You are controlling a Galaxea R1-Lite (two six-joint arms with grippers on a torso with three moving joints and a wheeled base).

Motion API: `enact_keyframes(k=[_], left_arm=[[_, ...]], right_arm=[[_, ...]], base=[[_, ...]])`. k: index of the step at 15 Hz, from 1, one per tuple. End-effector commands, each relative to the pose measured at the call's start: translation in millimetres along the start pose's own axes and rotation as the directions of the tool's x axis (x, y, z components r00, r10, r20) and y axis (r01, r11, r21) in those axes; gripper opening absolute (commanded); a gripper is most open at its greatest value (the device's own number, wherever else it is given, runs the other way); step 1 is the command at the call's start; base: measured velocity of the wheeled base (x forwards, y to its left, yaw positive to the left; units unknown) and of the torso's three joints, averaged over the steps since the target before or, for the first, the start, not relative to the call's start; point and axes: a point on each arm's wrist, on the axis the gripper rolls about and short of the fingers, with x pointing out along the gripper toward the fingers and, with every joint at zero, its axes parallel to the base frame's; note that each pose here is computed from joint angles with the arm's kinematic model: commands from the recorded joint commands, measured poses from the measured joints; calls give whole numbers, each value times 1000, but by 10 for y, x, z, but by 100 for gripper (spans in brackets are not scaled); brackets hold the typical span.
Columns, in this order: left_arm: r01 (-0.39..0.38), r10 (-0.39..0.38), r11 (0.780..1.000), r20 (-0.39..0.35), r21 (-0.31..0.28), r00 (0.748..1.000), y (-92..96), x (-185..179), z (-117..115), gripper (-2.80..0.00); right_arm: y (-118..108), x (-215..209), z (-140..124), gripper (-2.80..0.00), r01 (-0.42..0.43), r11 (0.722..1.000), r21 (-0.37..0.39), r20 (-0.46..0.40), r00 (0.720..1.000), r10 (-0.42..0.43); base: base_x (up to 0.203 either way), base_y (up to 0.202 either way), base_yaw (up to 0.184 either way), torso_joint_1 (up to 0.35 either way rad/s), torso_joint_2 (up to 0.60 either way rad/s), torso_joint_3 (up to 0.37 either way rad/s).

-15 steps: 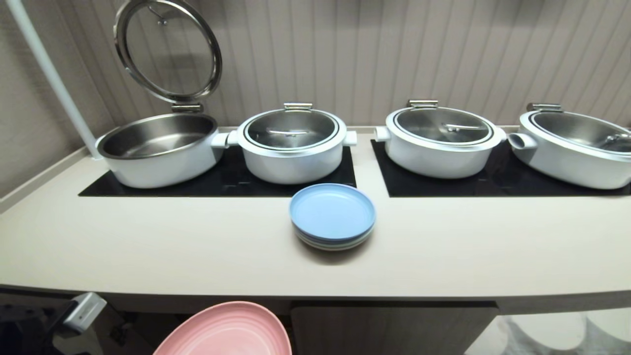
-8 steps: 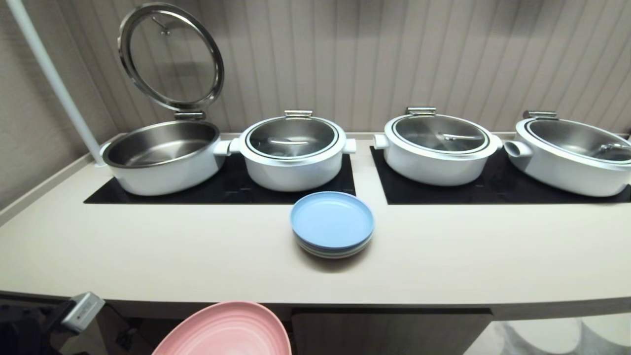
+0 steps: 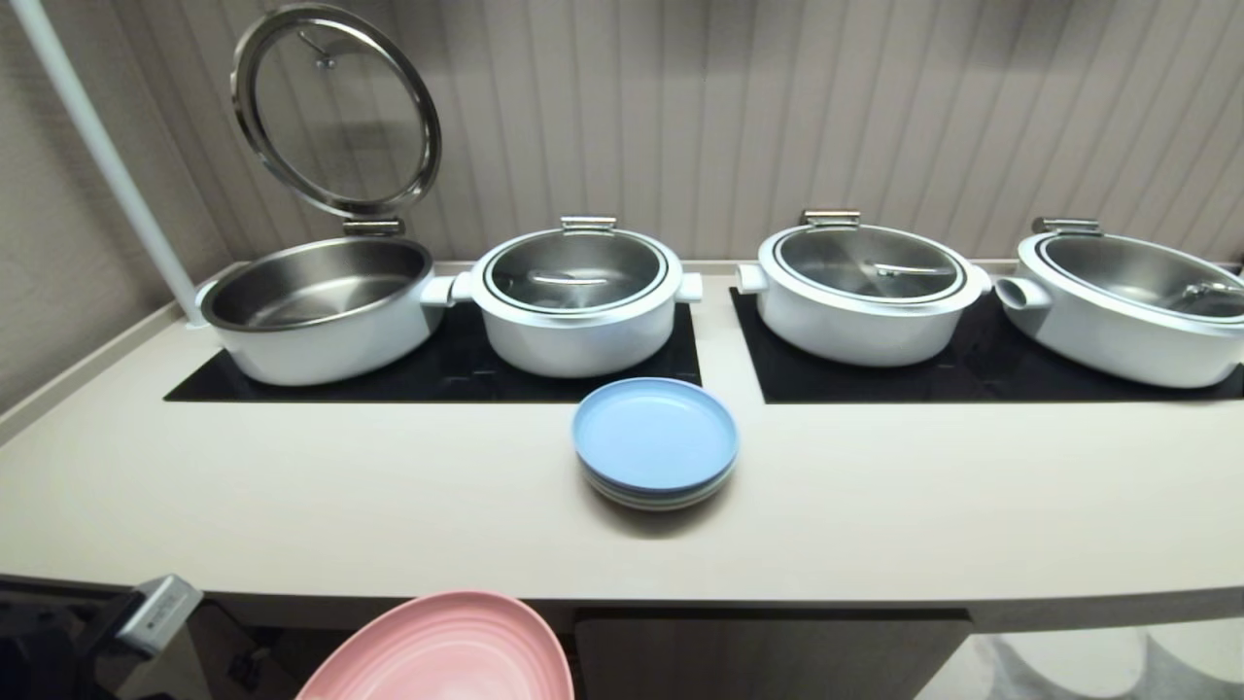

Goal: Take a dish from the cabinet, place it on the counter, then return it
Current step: Place it on the table

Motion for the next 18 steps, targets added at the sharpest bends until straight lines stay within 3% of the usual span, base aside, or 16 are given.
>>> enact_keyframes(k=[1,10,15,18], left_arm=[[3,-3,1000,11,-2,1000,-7,-5,21,-280],[3,-2,1000,54,-15,999,-73,45,309,-280],[-46,54,996,102,-80,993,4,87,569,-280],[-83,95,989,94,-123,991,89,144,651,-280]], right_arm=[[0,0,0,-280,0,1000,1,0,1000,0],[0,0,1,-280,0,1000,1,1,1000,0],[0,0,1,-280,0,1000,1,1,1000,0],[0,0,1,-280,0,1000,1,1,1000,0]], base=[[0,0,0,0,0,0],[0,0,0,0,0,0],[0,0,0,0,0,0],[0,0,0,0,0,0]])
